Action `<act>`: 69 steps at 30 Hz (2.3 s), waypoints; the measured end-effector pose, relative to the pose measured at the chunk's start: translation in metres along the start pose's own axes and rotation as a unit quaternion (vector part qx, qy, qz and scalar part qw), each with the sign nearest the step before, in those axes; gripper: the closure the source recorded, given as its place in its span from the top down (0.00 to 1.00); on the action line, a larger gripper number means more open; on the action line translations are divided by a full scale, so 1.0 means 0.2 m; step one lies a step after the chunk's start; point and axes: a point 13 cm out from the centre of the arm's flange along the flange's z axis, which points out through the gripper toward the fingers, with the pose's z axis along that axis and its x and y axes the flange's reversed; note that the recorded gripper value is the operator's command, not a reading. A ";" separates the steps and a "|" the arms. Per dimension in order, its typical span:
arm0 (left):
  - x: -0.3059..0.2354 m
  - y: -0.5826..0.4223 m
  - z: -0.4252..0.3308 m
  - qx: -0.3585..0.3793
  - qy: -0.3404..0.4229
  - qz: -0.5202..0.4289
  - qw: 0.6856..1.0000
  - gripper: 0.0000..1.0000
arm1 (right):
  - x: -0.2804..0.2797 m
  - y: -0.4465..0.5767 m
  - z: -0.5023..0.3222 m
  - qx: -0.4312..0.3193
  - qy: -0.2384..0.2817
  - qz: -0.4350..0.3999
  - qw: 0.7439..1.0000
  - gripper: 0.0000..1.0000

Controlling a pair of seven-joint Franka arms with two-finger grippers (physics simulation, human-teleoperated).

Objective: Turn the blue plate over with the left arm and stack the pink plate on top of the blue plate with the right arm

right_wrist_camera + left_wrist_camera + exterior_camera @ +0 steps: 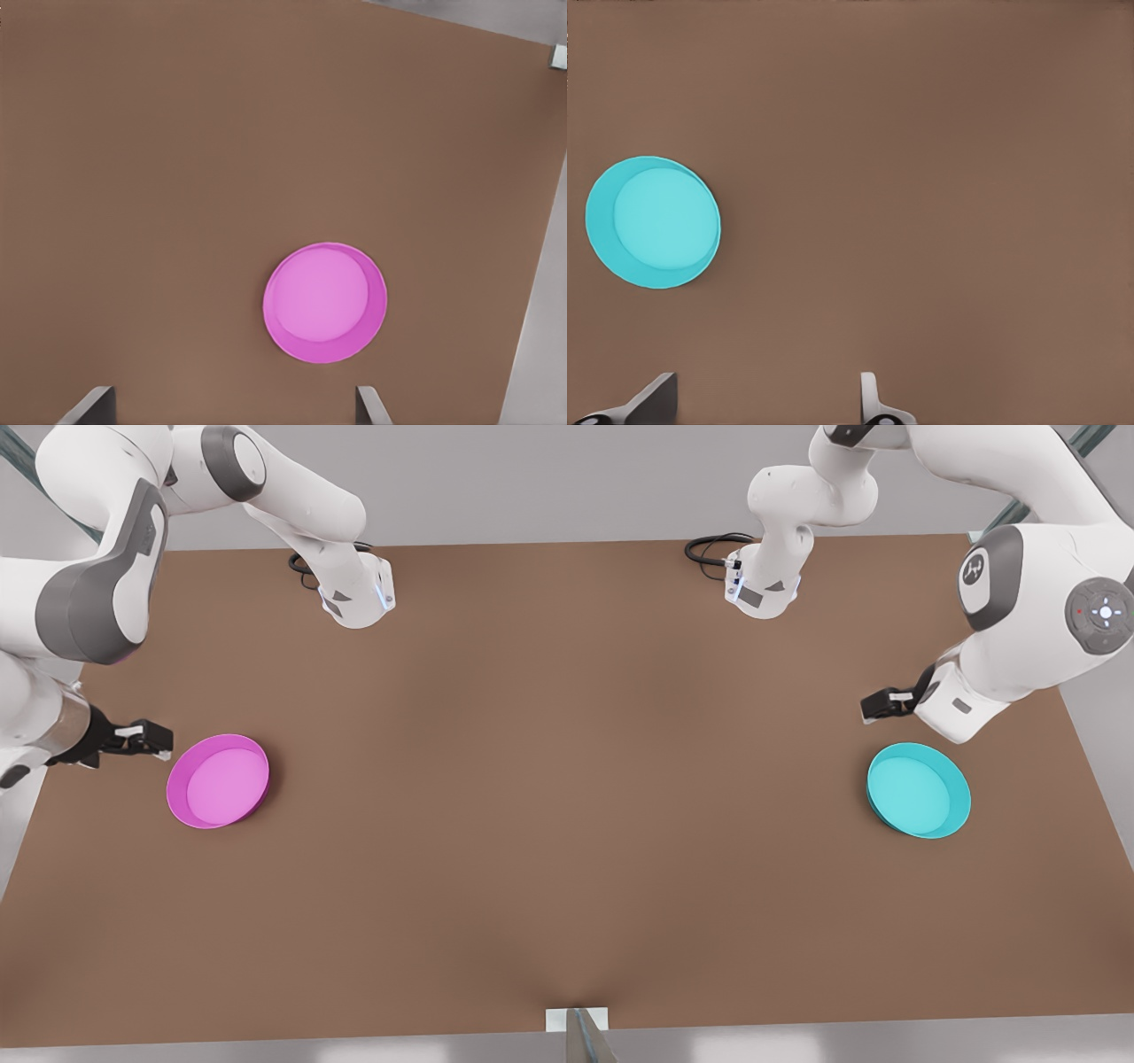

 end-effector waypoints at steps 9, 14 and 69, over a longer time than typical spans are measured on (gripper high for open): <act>-0.21 1.18 1.06 0.092 0.109 -0.185 0.972 1.00 | -0.05 0.00 0.01 0.002 -0.014 -0.016 1.000 1.00; -0.19 1.77 1.59 0.145 0.079 -0.203 0.965 1.00 | -0.06 0.00 0.05 0.002 -0.011 -0.023 1.000 1.00; -0.37 1.96 2.12 0.153 -0.048 0.110 0.981 0.21 | -0.08 -0.01 0.16 -0.006 0.005 -0.039 0.999 1.00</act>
